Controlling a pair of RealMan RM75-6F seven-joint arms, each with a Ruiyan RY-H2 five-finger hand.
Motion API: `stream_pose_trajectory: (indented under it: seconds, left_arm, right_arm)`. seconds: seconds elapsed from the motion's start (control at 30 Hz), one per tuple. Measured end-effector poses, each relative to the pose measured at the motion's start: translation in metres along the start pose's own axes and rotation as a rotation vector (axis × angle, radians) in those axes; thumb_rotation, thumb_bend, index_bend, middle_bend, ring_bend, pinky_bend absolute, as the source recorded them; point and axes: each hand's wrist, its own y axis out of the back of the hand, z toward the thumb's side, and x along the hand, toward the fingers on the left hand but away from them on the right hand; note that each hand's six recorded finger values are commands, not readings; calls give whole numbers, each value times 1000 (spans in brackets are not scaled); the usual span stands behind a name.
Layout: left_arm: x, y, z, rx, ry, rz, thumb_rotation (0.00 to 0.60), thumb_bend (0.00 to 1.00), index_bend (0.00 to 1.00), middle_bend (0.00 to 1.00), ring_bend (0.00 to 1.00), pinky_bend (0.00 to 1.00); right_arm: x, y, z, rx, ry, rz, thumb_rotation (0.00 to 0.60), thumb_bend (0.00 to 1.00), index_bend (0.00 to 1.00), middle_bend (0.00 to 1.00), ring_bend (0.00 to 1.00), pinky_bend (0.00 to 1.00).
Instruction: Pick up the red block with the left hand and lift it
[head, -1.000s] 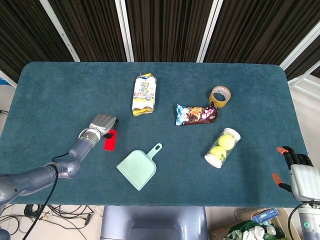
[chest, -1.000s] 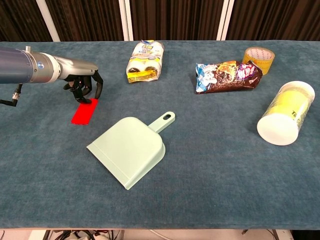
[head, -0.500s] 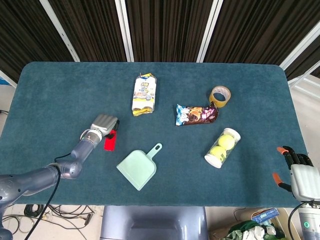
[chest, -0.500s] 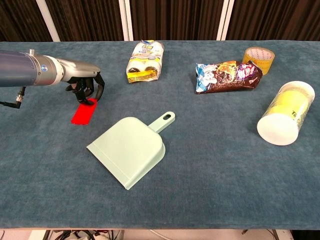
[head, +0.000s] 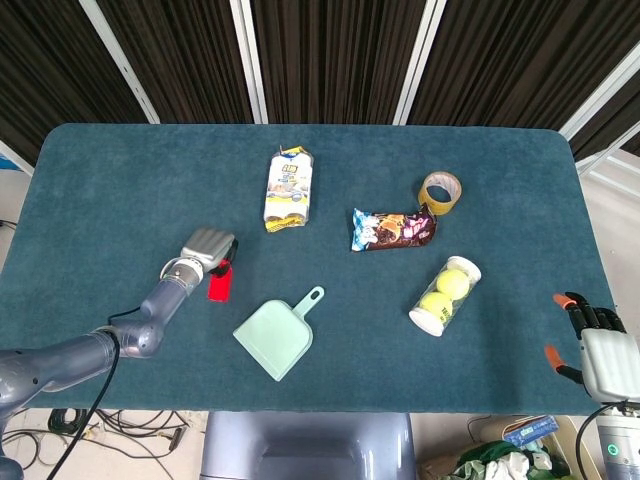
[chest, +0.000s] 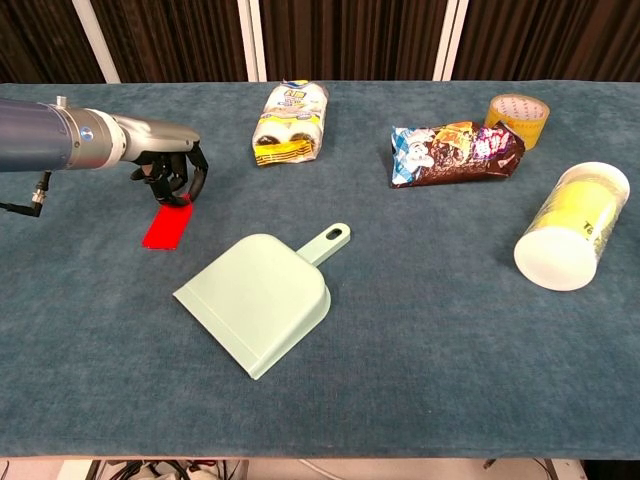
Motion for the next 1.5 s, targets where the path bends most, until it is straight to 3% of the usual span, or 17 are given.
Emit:
stream_pose_trajectory:
  seconds: [0.23,0.73,1.0,1.2,1.3,1.5]
  left_arm:
    - [-3,2,-2,4,0,-1,600,504,586,818,769,763]
    - [-26,9,-17,10,-6,-3,600,504,614,838,786,780]
    - [-65,9,-34,30,-33,-26,600,504,613,836,786,780]
    - [-111,17,-40,44,-82,-49,600,504,613,834,785,780]
    - [-130,32,-43,29,-99,-12,600,504,613,835,785,780]
    - [-137,84,-35,-44,-123,158,600,504,621,835,786,780]
  right_arm:
    - [0,0,0,-1,0,-1,600,214,215,159,259,197]
    - [0,0,0,-1,2,1,600,214,216,159,258,197]
    - [1,1,0,-1,-1,-3,600,218,216,159,259,197]
    - [1,1,1,0,0,-4,600,219,215,159,259,197]
    - [2,1,1,0,3,-2,600,218,215,159,259,197]
    - [2,1,2,1,5,-2,600,218,215,159,259,197]
